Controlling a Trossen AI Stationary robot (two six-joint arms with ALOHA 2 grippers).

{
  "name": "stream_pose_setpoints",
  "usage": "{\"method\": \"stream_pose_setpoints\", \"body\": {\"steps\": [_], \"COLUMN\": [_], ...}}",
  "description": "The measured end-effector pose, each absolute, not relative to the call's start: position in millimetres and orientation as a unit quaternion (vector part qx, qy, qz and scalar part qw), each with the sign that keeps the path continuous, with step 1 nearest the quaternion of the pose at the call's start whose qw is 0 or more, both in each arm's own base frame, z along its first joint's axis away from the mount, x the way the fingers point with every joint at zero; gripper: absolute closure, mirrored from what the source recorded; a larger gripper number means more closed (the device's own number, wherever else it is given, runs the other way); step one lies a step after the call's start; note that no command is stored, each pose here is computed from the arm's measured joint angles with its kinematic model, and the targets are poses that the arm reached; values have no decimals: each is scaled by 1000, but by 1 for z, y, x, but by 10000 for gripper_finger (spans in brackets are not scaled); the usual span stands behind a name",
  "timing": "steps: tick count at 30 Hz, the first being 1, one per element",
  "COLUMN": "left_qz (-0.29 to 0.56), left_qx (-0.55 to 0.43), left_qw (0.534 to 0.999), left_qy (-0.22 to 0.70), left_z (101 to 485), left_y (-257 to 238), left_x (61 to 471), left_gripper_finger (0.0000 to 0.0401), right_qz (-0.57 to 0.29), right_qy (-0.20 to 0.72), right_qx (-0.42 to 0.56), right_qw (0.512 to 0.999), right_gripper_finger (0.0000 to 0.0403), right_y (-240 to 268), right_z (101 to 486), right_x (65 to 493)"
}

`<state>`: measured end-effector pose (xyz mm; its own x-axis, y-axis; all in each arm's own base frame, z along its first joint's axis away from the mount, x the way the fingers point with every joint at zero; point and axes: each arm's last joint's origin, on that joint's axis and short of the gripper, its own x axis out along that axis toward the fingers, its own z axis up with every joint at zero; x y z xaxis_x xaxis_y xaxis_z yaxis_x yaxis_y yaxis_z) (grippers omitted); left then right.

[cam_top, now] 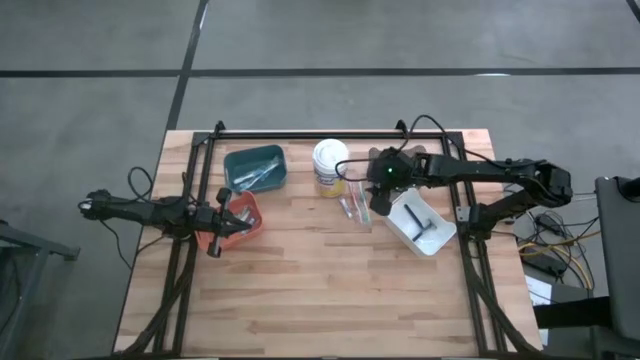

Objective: Pick & Place Travel size toiletries
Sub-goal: Put the orange toothbrush into the blue bin

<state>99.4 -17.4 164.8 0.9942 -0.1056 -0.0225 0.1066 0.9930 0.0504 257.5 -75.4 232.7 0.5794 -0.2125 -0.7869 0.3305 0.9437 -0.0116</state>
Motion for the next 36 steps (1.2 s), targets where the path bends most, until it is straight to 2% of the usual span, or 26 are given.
{"method": "stream_pose_setpoints", "body": {"steps": [12, 18, 27, 33, 36], "left_qz": [-53, -53, -53, -53, -53], "left_qx": [26, 26, 26, 26, 26], "left_qw": [998, 998, 998, 998, 998], "left_qy": [10, 10, 10, 10, 10], "left_z": [165, 165, 165, 165, 165], "left_y": [-17, -17, -17, -17, -17], "left_x": [99, 99, 99, 99, 99], "left_gripper_finger": [394, 394, 394, 394, 394], "right_qz": [-126, -187, -204, -261, -266], "right_qy": [451, 465, 491, 541, 550], "right_qx": [71, 60, 40, 35, 36], "right_qw": [881, 864, 846, 798, 791], "right_gripper_finger": [266, 266, 266, 266, 266], "right_y": [-50, -36, -37, -42, -44], "right_z": [204, 189, 168, 147, 140], "right_x": [286, 300, 326, 329, 333]}}
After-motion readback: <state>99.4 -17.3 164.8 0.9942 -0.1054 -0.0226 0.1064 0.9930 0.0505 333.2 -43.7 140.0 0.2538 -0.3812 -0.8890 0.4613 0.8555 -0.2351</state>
